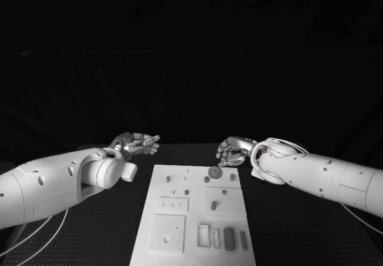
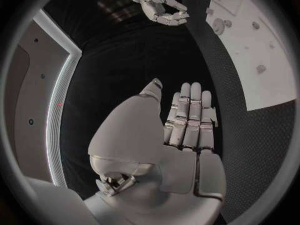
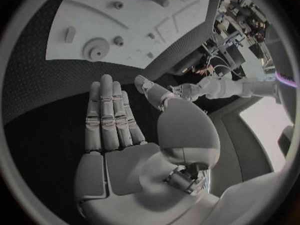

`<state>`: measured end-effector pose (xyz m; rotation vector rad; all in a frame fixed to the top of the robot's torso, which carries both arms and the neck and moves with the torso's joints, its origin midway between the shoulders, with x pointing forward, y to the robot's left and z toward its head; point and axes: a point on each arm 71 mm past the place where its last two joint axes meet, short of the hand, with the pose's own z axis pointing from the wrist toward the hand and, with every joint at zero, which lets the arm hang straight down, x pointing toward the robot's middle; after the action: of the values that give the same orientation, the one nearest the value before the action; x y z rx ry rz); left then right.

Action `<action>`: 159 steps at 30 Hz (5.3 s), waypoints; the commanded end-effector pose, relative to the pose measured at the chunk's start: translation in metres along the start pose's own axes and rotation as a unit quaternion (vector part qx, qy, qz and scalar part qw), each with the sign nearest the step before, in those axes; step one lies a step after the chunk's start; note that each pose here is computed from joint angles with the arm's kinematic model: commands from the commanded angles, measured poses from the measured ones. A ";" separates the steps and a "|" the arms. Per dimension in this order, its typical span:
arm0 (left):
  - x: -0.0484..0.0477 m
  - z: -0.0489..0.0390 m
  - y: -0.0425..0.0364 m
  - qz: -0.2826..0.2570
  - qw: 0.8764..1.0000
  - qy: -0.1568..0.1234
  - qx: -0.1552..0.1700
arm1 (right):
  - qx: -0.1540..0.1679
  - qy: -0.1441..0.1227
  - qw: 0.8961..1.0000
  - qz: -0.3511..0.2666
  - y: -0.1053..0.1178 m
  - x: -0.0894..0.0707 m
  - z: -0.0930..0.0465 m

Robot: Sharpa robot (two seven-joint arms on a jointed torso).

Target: Assemble the parts on the task board

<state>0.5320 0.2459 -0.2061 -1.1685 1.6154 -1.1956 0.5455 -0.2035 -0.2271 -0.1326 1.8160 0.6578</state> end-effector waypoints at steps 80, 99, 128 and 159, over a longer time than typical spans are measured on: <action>0.0100 -0.0140 -0.0117 -0.008 0.999 0.032 0.009 | -0.027 0.062 0.974 -0.217 0.042 0.030 0.015; 0.0098 -0.0144 -0.0115 -0.008 0.999 0.032 0.008 | -0.030 0.039 0.974 -0.222 0.045 0.029 0.014; 0.0085 -0.0141 -0.0116 -0.007 1.000 0.029 0.008 | -0.029 -0.063 0.974 -0.217 0.061 0.009 0.018; 0.0120 -0.0110 -0.0125 -0.007 0.999 0.033 0.009 | -0.044 -0.134 0.954 -0.265 0.097 0.016 0.042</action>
<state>0.5212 0.2386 -0.1936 -1.1551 1.6372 -1.2458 0.5366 -0.0982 -0.2134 -0.5243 1.4208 0.3643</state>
